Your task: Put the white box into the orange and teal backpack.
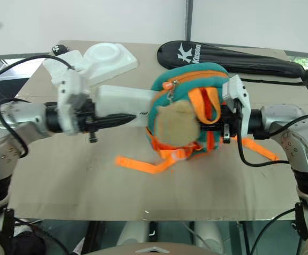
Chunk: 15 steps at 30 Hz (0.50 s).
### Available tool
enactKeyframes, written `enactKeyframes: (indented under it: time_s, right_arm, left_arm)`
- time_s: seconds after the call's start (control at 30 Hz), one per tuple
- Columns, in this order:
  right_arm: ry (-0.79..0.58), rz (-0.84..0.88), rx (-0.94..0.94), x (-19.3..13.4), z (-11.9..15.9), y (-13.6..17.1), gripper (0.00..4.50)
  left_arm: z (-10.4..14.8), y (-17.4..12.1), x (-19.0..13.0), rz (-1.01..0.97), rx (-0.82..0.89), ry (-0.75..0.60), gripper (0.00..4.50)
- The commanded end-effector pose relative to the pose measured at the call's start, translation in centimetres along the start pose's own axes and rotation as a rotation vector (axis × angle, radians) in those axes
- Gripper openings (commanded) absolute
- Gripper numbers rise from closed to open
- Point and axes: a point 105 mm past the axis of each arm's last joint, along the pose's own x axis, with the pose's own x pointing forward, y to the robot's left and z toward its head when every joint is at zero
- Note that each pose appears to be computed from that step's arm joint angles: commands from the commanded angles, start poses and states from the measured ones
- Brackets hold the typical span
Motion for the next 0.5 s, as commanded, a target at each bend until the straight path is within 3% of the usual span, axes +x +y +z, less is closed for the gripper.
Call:
enactKeyframes:
  time_s: [0.03, 0.23, 0.4, 0.47, 0.5]
  right_arm:
    - [-0.055, 0.011, -0.045, 0.6, 1.6, 0.7, 0.09]
    - [-0.098, -0.008, -0.026, 1.7, 1.3, 0.4, 0.09]
    - [-0.096, -0.057, 0.002, 1.6, 0.1, -0.1, 0.00]
    - [-0.090, -0.095, 0.007, 1.3, -0.3, -0.5, 0.00]
    - [-0.087, -0.114, 0.004, 1.2, -0.4, -0.8, 0.00]
  left_arm:
    - [1.6, -0.7, 2.4, -0.020, 0.128, -0.010, 1.08]
    - [0.8, -0.9, 8.1, -0.112, 0.150, 0.011, 1.08]
    - [-1.2, 0.6, 8.0, -0.090, 0.144, 0.018, 3.43]
    - [-0.6, 0.9, 5.4, -0.104, 0.017, -0.071, 4.29]
    - [-0.3, 0.7, 3.9, -0.130, -0.041, -0.113, 4.47]
